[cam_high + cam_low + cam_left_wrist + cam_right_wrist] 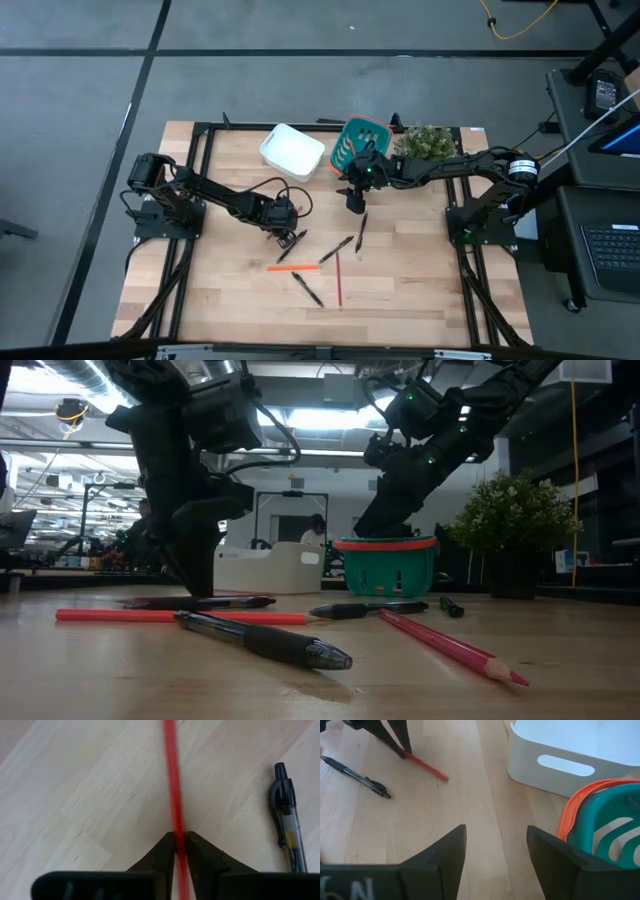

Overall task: Sort pens & pencils
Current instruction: Put the red pencil into the green basket

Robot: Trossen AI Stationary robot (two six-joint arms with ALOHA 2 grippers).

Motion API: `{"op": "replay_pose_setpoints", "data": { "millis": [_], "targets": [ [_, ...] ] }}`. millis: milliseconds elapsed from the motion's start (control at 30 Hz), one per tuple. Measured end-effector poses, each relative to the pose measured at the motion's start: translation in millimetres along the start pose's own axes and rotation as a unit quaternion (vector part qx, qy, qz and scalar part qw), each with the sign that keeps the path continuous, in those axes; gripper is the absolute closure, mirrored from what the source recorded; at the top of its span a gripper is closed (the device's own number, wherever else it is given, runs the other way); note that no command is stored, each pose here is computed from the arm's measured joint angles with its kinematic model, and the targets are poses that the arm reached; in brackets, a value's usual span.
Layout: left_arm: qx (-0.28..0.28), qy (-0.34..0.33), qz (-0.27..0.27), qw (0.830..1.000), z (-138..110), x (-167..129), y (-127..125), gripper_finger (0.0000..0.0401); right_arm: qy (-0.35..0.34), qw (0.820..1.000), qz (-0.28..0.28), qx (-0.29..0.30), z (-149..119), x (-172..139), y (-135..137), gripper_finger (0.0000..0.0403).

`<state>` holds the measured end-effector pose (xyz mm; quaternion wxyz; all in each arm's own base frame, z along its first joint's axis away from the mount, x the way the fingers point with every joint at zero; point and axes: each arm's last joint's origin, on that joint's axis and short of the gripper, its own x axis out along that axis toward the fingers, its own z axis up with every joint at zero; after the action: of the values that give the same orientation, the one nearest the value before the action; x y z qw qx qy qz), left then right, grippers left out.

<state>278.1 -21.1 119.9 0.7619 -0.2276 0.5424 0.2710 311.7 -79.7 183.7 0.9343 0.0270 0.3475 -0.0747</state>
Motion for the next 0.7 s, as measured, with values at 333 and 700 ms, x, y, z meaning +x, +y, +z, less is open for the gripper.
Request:
{"op": "replay_pose_setpoints", "data": {
  "millis": [333, 700],
  "targets": [
    [0.013, -0.001, 0.0, 1.0, 0.1, 0.1, -0.1, 0.0384, 0.0, 1.0, 0.0, 0.001, 0.0, 0.0, 0.0, 0.0194],
    [0.058, -0.02, -0.01, 0.998, 2.2, -5.0, 0.0, 0.0383, 0.006, 1.0, 0.0, 0.002, -1.1, 0.0, 0.1, 0.0194]
  ]
}}
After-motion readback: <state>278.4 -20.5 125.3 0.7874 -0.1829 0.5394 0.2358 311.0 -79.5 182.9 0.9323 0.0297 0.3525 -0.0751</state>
